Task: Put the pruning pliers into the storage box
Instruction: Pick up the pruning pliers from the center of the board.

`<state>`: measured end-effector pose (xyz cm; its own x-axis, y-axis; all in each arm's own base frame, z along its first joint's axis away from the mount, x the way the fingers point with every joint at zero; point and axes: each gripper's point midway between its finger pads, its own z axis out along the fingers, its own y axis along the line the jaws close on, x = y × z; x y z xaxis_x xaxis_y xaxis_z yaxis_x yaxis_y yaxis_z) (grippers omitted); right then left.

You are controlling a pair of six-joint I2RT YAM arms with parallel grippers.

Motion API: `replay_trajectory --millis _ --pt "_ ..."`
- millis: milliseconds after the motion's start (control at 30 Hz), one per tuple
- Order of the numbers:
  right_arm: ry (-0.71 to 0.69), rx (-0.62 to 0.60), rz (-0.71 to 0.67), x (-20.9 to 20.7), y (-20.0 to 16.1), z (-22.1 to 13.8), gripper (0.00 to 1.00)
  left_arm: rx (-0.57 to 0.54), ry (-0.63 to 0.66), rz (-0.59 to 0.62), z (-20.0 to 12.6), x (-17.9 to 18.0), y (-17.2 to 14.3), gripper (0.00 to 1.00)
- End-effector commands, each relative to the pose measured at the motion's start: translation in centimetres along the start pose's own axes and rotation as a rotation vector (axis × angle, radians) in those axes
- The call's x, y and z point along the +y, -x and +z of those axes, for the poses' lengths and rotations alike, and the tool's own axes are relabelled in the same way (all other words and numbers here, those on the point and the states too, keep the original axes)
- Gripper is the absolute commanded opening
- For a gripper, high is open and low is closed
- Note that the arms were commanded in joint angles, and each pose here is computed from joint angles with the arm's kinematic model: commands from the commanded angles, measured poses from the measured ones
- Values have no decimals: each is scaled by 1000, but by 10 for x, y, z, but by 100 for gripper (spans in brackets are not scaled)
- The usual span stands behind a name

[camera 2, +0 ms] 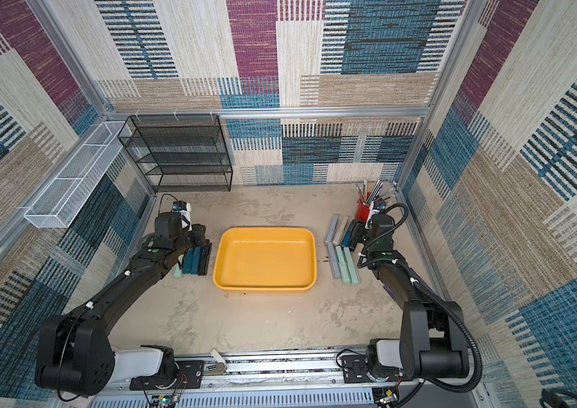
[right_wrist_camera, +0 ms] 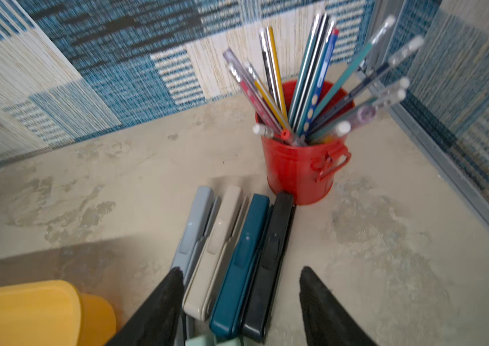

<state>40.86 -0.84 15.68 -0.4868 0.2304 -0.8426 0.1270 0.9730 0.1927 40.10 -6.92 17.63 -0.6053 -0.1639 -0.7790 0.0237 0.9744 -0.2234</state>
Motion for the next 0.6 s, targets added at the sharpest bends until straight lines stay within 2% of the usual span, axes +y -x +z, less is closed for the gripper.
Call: replay_trajectory --millis 0,167,300,567 --pt "-42 161 -50 -10 -36 1 64 211 -84 -16 2 -21 -44 33" --pt "-14 243 -81 -7 -55 -3 63 288 -93 25 13 -31 -61 33" --pt "-3 345 -120 -9 -80 -1 63 301 -105 32 20 -34 -63 33" --pt "7 402 -133 -11 -101 2 60 325 -94 42 28 -31 -71 33"
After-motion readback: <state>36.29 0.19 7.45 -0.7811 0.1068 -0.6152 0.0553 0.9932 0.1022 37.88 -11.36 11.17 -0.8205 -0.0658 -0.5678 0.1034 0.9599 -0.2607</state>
